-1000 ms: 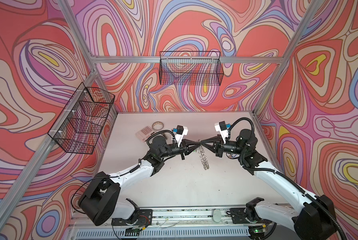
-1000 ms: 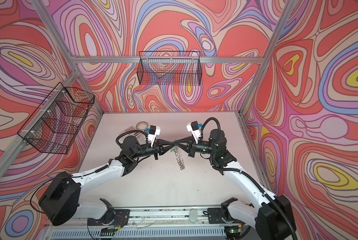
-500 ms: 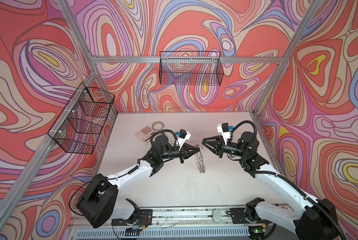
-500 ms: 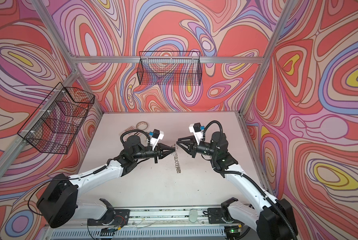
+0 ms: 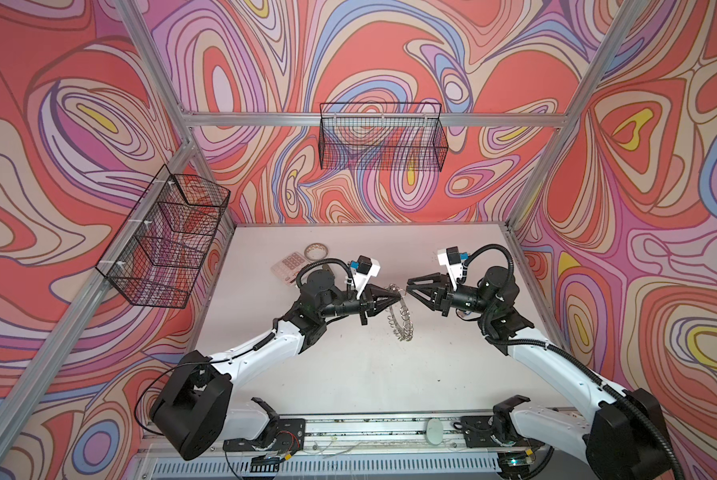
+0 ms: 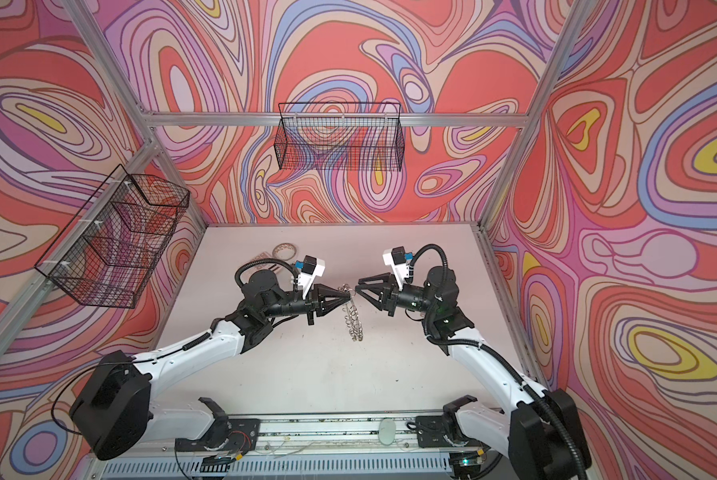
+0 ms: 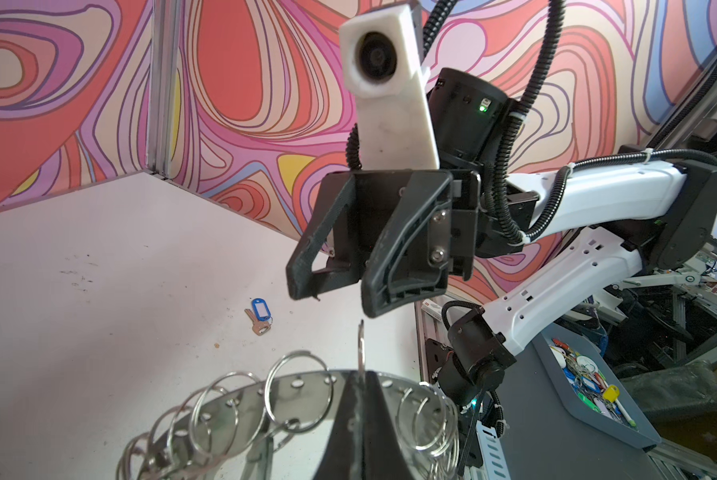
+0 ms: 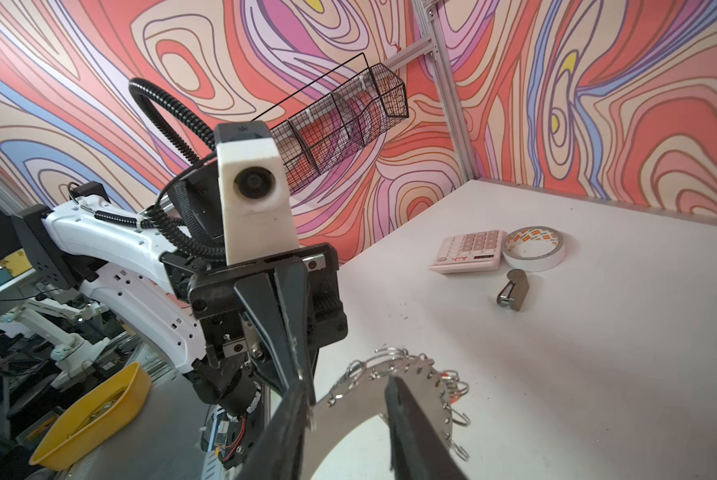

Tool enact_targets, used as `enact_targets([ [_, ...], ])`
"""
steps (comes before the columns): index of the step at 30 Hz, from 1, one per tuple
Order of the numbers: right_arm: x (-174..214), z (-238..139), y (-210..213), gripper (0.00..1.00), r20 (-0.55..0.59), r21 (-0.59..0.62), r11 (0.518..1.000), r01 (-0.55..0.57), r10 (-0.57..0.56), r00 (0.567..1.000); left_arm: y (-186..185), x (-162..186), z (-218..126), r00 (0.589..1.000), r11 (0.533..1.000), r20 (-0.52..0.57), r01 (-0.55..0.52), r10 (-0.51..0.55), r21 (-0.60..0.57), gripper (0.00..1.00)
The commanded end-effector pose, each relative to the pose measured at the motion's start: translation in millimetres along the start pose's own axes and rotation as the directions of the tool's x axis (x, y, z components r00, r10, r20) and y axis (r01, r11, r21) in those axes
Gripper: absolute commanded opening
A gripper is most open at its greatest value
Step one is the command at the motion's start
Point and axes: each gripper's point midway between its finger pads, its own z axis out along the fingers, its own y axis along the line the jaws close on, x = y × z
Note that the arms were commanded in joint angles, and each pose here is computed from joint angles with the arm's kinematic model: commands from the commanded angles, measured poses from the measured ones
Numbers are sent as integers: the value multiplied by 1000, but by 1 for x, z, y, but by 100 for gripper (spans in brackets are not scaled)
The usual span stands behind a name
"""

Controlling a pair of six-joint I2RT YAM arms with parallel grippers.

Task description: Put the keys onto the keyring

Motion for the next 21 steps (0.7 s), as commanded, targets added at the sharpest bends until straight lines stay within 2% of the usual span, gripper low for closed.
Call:
enact_targets([
  [1,7,3,3,28,-30,-56,998,-39,37,999,-16,-32,1,994,995,81,-74,68,61,0],
  [7,8,3,5,29,-27,-71,997,-41,39,999,-15,-32,2,995,996,81,-65,60,61,0],
  [14,8,2,9,34,-16,-89,995,-46,45,999,-10,-30,5,995,997,83,-55,50,59,0],
  [21,11,4,7,22,-28,-105,993,-62,60,998,-9,-30,7,996,997,79,-47,42,67,0],
])
